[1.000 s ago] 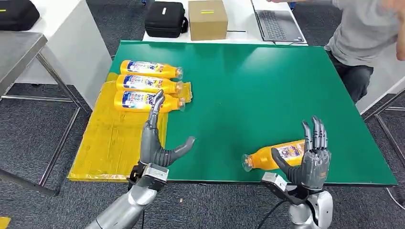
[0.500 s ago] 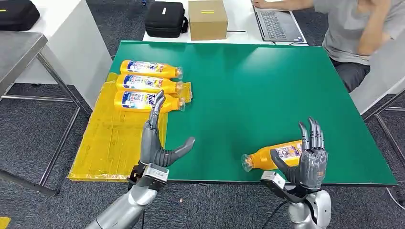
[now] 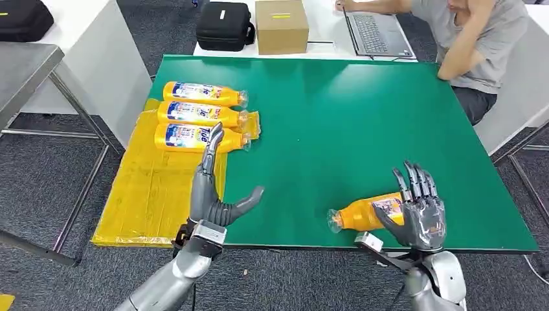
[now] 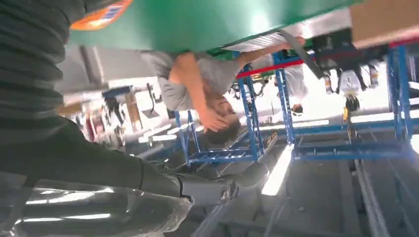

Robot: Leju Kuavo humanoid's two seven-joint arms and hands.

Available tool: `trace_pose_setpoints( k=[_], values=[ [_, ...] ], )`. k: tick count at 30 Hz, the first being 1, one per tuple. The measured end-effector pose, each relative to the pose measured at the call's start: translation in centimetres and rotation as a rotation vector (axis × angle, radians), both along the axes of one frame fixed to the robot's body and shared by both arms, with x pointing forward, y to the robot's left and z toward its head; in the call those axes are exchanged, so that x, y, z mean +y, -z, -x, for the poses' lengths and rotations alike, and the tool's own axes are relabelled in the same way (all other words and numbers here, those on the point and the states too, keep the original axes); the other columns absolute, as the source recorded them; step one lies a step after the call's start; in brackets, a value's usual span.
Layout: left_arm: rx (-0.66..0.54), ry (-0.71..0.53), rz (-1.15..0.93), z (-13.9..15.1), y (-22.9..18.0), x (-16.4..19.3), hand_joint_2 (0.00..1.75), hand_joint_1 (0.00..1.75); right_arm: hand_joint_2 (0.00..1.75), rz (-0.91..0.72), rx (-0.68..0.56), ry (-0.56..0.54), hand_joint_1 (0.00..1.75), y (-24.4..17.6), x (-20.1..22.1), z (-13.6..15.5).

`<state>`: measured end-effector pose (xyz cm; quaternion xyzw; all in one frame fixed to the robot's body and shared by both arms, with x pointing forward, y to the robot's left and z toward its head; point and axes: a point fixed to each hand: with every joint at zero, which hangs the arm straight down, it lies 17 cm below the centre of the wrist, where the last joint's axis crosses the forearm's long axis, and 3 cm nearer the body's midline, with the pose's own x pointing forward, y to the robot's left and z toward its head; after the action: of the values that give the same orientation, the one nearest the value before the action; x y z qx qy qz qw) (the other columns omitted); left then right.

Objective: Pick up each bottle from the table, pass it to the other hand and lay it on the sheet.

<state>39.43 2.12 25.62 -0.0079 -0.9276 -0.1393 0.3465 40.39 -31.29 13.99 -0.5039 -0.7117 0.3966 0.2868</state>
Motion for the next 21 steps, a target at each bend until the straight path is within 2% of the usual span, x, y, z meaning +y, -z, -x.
trace_pose_setpoints(
  k=[2,7,14,21],
  values=[
    [0.004,0.005,-0.001,0.0,0.1,0.1,1.75,0.00,1.75,0.025,0.032,0.033,0.00,0.6,-1.2,-0.1],
    [0.016,0.037,-0.006,0.1,0.4,-0.3,1.75,0.00,1.75,0.013,0.206,0.096,0.00,3.3,-4.8,0.6],
    [0.018,0.048,-0.008,0.1,0.4,-0.4,1.75,0.00,1.75,0.056,0.295,0.068,0.00,4.0,-5.7,1.9],
    [0.016,0.059,-0.016,0.2,0.4,-0.6,1.75,0.00,1.75,0.088,0.368,0.036,0.00,3.9,-6.0,1.9]
  ],
)
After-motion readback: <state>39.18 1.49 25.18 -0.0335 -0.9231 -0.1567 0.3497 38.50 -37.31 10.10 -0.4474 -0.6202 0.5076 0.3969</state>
